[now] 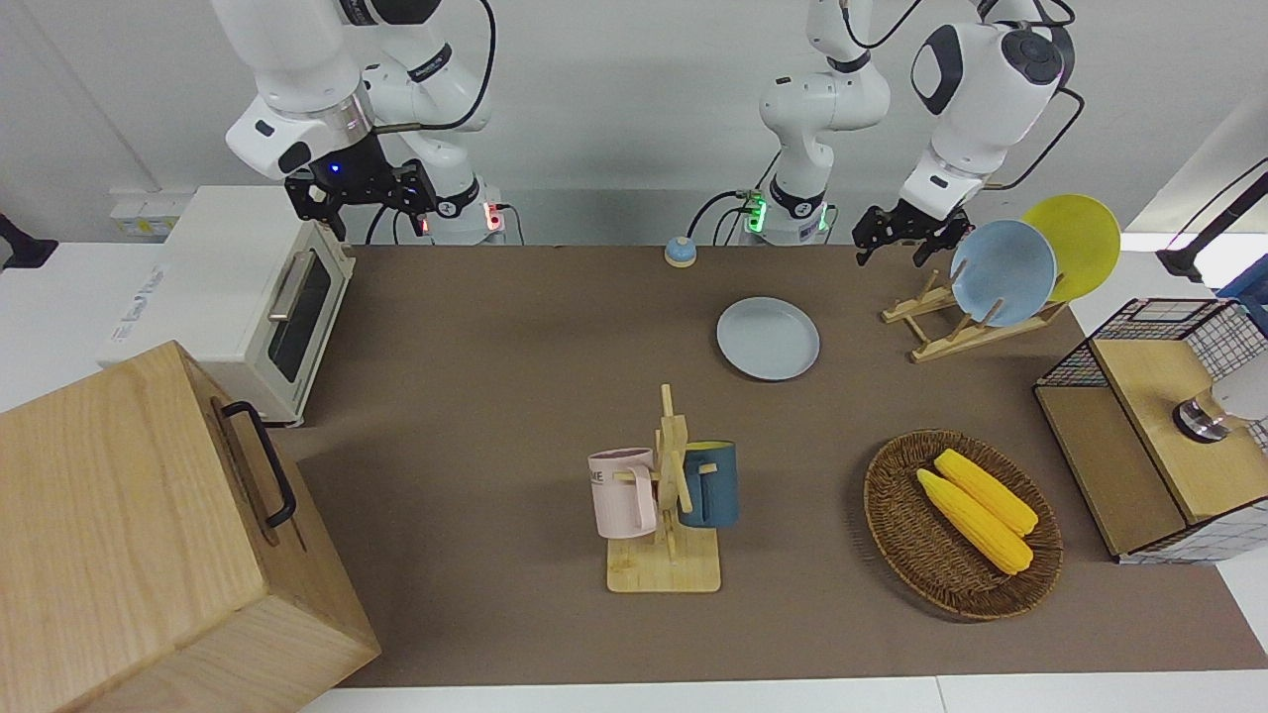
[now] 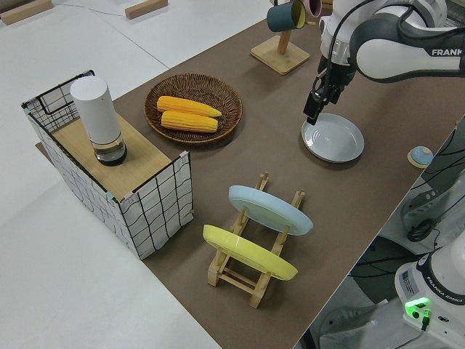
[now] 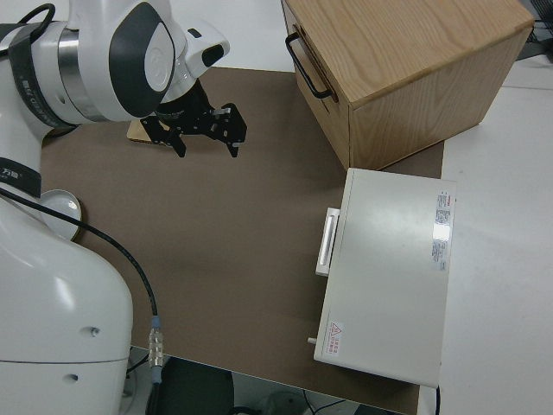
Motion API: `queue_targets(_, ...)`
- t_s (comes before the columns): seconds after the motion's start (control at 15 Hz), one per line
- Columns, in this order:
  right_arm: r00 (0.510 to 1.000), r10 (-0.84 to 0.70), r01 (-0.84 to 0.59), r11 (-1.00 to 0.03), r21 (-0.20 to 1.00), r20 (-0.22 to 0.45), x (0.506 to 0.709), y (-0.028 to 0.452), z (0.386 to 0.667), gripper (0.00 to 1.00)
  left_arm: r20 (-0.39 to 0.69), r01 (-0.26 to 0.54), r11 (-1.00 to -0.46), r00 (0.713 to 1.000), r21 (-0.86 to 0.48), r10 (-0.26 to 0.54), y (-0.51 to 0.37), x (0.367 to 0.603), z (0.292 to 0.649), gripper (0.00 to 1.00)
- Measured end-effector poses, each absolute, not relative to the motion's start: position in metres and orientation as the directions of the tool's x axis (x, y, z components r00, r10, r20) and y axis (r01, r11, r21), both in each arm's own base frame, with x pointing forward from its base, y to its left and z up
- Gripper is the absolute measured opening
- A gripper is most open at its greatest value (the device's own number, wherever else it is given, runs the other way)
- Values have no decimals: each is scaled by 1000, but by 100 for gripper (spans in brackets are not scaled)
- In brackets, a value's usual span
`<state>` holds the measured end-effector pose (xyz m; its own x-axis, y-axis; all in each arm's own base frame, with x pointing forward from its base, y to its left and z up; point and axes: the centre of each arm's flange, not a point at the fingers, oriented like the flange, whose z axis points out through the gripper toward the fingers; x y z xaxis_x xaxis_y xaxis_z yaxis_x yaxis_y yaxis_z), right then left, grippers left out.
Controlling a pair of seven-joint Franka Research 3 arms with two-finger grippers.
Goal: Pick gray plate from table and place it on lower plate rack with left arm
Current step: 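Move the left gripper toward the gray plate's edge nearest the robot, then close the left gripper on the gray plate's rim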
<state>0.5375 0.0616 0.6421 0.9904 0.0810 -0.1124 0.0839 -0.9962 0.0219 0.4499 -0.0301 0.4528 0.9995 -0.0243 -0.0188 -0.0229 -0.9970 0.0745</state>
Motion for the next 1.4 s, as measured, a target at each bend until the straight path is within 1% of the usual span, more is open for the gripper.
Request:
queue_targets(0.4,990,81,84,-996,22,-112,537,62,642,99,23,-11,-997,1000,80,-9,-41,430,382,100)
queue_targets(0.6,990,81,84,-996,22,-112,537,62,642,99,1,-7,-996,1000,85,-7,-43,424,355,100)
queue_targets(1.13,990,81,84,-996,22,-112,537,62,642,99,-41,-35,-996,998,80,-38,-58,422,313,100)
queue_targets(1.33,990,81,84,-996,22,-112,537,62,642,99,-56,-37,-996,998,79,-41,-60,421,304,99)
queue_targets(1.4,990,81,84,-996,22,-112,537,62,642,99,-60,-36,-996,997,79,-41,-60,421,302,97)
